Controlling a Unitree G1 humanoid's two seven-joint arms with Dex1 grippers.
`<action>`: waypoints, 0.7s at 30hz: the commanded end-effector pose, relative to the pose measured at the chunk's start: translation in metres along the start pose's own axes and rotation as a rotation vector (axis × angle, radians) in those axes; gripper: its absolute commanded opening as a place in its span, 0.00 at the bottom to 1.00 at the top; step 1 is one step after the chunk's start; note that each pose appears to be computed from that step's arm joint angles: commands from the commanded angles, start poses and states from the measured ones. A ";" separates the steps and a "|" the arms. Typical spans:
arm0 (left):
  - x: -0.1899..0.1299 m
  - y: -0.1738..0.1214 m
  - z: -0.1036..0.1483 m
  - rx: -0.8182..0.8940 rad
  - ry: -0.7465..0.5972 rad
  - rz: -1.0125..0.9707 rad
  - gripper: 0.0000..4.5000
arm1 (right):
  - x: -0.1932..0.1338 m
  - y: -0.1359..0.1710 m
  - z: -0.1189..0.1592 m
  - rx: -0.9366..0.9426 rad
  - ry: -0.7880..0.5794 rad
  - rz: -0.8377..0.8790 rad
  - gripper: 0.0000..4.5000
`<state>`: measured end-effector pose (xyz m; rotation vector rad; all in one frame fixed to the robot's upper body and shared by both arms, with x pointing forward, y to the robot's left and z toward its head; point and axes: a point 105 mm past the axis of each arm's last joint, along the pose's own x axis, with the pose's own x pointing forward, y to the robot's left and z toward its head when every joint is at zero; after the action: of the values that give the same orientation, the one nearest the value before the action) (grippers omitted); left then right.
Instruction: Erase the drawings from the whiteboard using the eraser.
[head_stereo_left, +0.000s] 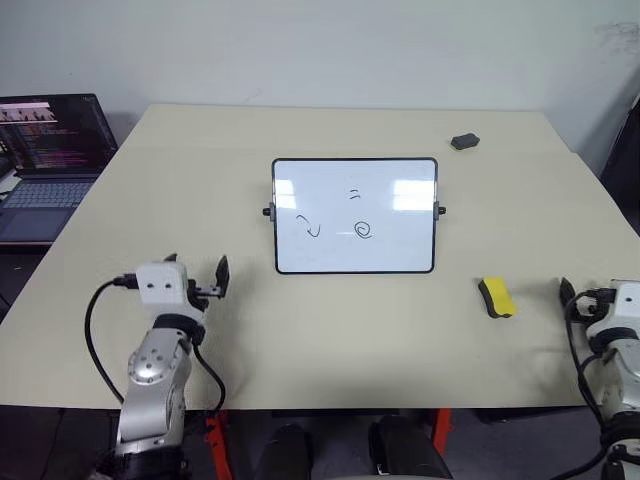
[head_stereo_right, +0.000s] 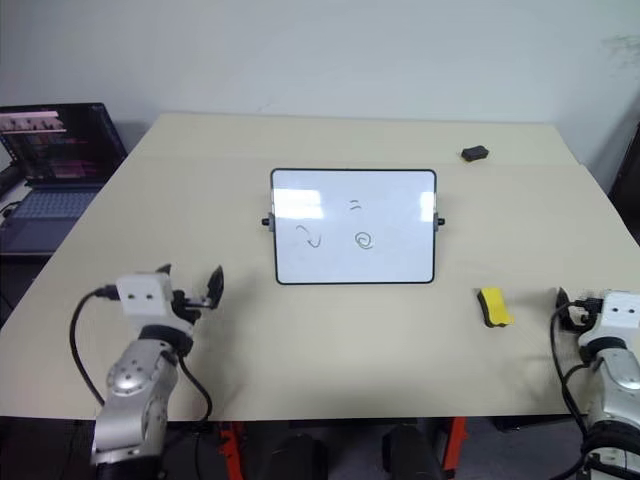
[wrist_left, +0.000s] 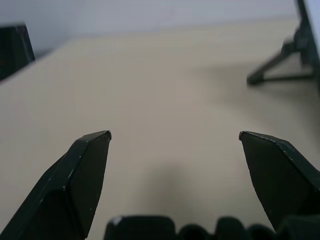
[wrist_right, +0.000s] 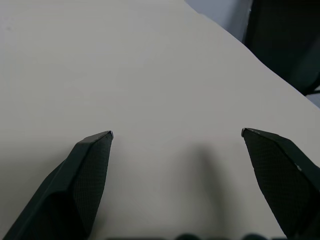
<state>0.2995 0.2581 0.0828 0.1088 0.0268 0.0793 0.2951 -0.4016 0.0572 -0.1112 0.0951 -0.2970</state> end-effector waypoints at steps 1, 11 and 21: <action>0.000 0.008 0.003 -0.028 -0.012 0.001 1.00 | 0.001 -0.010 0.001 0.099 0.040 -0.021 0.99; -0.012 0.028 0.027 -0.048 -0.085 0.011 1.00 | -0.003 -0.010 0.025 0.095 -0.003 -0.052 0.99; -0.009 0.023 0.094 -0.029 -0.222 -0.279 1.00 | -0.027 0.024 0.059 0.133 -0.131 -0.017 0.99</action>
<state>0.2910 0.2777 0.1472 0.0668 -0.0839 -0.1331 0.2820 -0.3713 0.0866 0.0052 0.0285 -0.3196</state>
